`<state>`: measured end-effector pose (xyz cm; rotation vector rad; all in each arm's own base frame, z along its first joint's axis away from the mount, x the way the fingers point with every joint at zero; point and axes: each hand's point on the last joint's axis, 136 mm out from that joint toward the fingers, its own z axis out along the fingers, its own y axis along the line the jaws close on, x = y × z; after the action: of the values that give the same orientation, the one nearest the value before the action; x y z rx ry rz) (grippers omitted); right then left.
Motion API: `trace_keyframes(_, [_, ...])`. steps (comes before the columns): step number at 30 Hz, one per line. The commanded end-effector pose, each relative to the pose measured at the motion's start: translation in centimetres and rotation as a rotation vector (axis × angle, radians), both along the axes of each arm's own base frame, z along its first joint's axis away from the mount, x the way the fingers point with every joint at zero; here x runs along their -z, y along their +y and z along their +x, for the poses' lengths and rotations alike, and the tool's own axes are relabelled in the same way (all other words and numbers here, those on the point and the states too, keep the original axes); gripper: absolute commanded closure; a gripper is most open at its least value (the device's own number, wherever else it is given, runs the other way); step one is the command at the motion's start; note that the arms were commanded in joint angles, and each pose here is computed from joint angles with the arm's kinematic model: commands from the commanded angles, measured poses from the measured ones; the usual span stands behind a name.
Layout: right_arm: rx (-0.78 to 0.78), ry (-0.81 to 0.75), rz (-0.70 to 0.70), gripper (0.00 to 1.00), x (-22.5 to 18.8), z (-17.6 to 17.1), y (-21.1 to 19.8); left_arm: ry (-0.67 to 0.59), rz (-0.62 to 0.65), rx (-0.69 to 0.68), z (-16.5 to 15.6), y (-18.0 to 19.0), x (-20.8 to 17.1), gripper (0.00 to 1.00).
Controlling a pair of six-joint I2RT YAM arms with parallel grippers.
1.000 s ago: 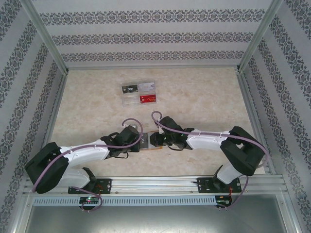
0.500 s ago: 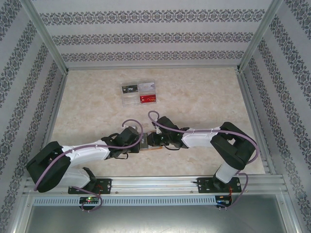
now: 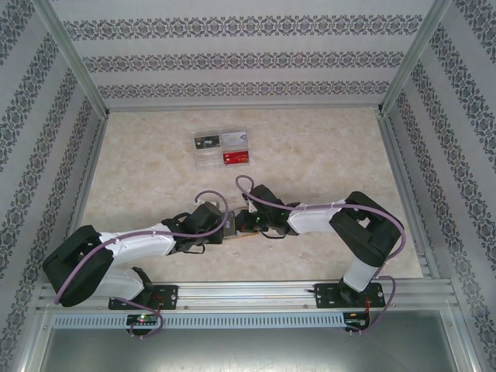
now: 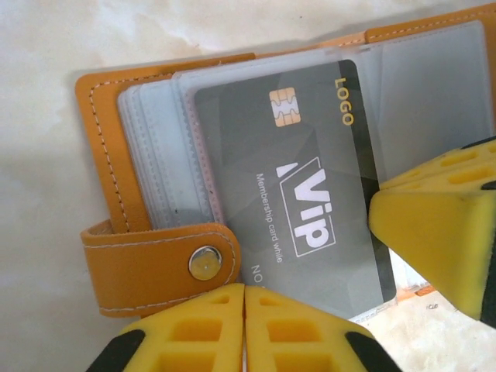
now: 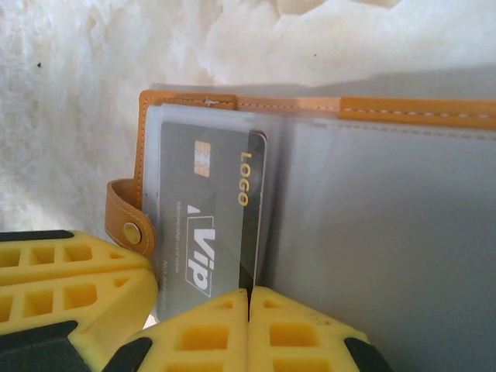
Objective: Take the credit cards out of the card holder
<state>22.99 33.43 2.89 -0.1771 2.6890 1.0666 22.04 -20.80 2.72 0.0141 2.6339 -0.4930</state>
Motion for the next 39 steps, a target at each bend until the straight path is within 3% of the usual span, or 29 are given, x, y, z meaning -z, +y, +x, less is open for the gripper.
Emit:
trace_keyframes(1, [0.019, 0.007, 0.007, 1.00, 0.1, 0.1, -0.6, 0.020, 0.035, -0.033, -0.1, 1.1, 0.8, 0.94])
trace_keyframes(6, [0.048, 0.015, -0.001, 1.00, 0.5, 0.1, -2.0, 0.033, 0.076, -0.054, -0.2, 1.8, 1.3, 1.00])
trace_keyframes(16, [0.062, 0.009, 0.020, 1.00, 0.0, 0.0, -3.0, 0.033, 0.071, -0.052, -0.1, 1.7, 1.2, 1.00])
trace_keyframes(18, [0.053, 0.013, 0.033, 0.86, -0.1, 0.0, -2.6, 0.034, 0.067, -0.047, -0.1, 1.6, 1.1, 1.00])
trace_keyframes(24, [0.045, 0.024, 0.054, 0.81, 0.4, 0.6, -1.6, 0.034, 0.062, -0.038, -0.1, 1.4, 1.1, 1.00])
trace_keyframes(34, [0.082, 0.045, 0.050, 1.00, 1.1, 0.7, -2.9, 0.030, 0.073, -0.039, 0.0, 1.5, 0.8, 1.00])
trace_keyframes(39, [0.109, 0.046, 0.040, 1.00, 1.2, 0.6, -4.8, 0.032, 0.079, -0.043, -0.1, 1.7, 0.9, 1.00])
